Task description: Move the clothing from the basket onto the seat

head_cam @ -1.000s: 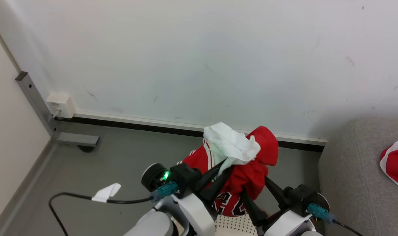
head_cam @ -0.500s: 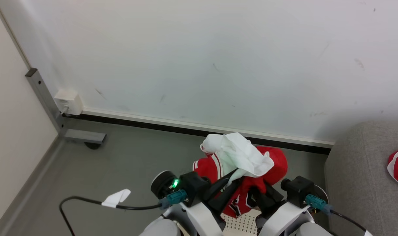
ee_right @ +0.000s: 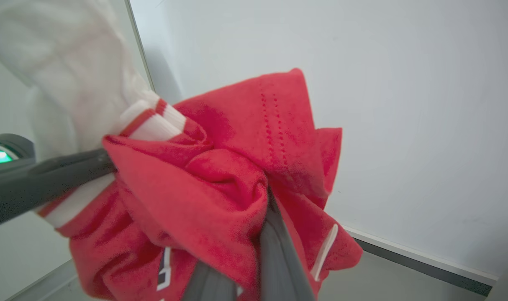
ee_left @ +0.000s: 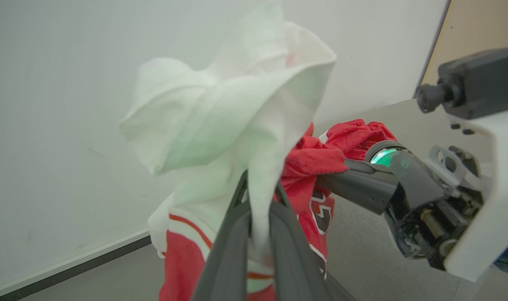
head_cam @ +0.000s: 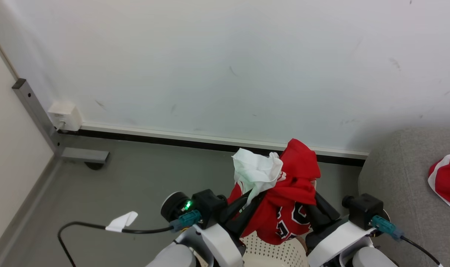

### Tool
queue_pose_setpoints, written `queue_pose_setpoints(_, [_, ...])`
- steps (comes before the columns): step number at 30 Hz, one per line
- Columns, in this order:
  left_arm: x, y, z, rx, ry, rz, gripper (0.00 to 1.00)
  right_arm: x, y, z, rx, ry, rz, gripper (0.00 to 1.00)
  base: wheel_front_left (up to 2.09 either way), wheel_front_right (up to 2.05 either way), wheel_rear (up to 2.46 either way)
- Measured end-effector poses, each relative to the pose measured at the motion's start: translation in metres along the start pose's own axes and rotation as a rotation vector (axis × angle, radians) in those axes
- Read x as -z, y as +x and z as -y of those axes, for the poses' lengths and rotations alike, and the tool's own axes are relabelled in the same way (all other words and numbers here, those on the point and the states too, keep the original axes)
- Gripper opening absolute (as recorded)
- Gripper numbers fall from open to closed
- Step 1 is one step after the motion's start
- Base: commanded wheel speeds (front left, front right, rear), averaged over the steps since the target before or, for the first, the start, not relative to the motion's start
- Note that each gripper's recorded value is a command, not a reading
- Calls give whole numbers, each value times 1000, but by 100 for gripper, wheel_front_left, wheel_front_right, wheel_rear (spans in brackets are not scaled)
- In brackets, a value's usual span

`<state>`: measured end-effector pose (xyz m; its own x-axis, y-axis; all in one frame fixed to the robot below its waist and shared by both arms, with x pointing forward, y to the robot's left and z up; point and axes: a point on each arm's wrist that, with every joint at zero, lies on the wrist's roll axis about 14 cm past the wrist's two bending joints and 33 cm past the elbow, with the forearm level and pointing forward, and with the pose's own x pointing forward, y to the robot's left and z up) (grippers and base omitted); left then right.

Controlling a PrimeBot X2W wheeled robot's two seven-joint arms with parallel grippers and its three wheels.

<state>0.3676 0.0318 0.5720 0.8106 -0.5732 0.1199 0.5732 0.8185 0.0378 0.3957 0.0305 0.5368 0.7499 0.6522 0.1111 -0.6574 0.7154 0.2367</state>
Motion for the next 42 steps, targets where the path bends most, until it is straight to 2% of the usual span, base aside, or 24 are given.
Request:
queue_pose_setpoints(1, [1, 1, 1, 3, -1, -2, 19, -2, -1, 3, 12, 5, 9, 0, 0, 0, 0])
queue_pose_setpoints(2, [1, 1, 2, 6, -2, -2, 43, -5, -3, 7, 24, 9, 20, 0, 0, 0, 0])
queue_pose_setpoints(3, [2, 2, 3, 9, -5, -4, 43, -9, -4, 10, 34, 10, 31, 0, 0, 0, 0])
queue_pose_setpoints(4, [2, 3, 3, 11, -8, -5, 100, -12, -5, 13, 42, 9, 41, 0, 0, 0, 0])
queue_pose_setpoints(8, [5, 7, 6, 25, -6, -11, 100, -26, -15, 32, 92, -9, 81, 0, 0, 0, 0])
queue_pose_setpoints(17, [5, 26, 30, 114, -8, 0, 100, -87, -46, 78, 216, -100, 234, 0, 0, 0, 0])
queue_pose_setpoints(31, [7, 58, 91, 336, -30, 41, 100, -188, -146, 145, 475, -315, 455, 0, 0, 0, 0])
queue_pose_setpoints(38, [11, 73, 116, 434, -45, 58, 100, -194, -191, 157, 591, -350, 480, 0, 0, 0, 0])
queue_pose_setpoints(42, [17, 77, 129, 480, -60, 51, 100, -192, -204, 157, 630, -341, 488, 0, 0, 0, 0])
